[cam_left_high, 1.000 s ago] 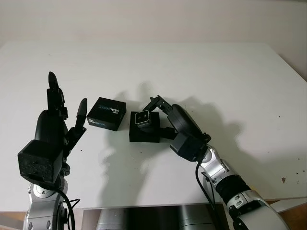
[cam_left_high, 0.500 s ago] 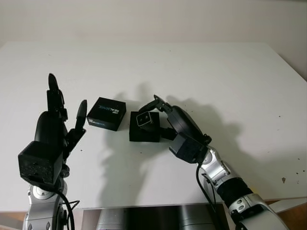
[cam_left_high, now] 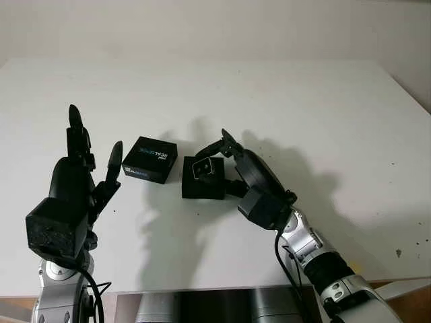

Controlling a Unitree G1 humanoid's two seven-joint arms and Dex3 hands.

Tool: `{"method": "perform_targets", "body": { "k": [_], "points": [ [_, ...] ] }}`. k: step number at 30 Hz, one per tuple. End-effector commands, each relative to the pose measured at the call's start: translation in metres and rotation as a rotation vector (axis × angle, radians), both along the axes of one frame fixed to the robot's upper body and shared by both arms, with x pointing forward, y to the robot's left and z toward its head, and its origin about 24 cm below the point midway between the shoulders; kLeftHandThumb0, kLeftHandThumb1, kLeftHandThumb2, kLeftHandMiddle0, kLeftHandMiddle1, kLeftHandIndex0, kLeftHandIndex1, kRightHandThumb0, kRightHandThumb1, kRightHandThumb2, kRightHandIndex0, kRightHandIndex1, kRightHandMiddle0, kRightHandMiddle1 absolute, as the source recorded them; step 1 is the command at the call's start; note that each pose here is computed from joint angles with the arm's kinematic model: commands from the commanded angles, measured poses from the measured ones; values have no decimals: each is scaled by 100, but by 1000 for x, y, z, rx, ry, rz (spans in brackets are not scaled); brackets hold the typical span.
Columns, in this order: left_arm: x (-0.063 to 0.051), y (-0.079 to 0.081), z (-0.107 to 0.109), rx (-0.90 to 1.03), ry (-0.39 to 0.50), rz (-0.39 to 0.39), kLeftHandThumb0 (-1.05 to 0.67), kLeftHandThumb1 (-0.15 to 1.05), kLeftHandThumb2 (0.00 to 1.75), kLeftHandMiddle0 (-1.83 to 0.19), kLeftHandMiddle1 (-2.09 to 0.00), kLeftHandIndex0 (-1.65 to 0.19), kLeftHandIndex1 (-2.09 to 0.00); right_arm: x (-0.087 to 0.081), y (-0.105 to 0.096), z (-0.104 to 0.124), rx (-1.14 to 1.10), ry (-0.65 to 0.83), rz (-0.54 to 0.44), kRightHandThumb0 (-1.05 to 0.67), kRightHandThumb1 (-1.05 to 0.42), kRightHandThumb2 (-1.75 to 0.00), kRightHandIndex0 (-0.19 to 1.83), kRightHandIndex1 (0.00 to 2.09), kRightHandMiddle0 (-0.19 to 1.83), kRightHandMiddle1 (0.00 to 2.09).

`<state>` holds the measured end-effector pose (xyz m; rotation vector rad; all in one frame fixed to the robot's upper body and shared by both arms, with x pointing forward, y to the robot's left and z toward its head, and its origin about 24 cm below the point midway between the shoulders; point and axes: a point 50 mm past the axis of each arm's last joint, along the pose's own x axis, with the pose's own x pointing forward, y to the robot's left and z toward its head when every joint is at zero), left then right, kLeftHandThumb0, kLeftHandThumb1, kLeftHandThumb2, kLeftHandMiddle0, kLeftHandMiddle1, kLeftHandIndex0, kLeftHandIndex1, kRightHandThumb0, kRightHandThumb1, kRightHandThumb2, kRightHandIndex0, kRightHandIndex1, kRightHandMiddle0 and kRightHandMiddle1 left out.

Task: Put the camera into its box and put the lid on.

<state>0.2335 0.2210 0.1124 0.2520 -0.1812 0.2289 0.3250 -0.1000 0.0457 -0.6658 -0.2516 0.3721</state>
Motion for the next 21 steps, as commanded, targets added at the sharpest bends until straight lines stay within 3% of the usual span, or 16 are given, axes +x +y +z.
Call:
{"method": "perform_targets", "body": {
  "k": [1,11,16,21],
  "points": [
    [0,0,5,10,-18,-8,-58,105,50,16,-5,19,0,-4,-7,-7,-5,25,-16,-63,-91,-5,-4,4,8,12],
    [0,1,6,8,-20,-12,-59,105,49,17,-5,19,0,-2,-22,35,-44,-186,-20,-62,-90,-5,2,7,7,9],
    [1,1,6,10,-23,-15,-59,105,49,17,-5,19,0,-10,-27,54,-143,-290,7,-65,-91,-6,3,7,5,7],
    [1,-1,6,9,-19,-16,-57,105,51,18,-5,19,0,-19,-28,62,-243,-297,45,-71,-91,-5,-1,5,0,4]
  ]
}}
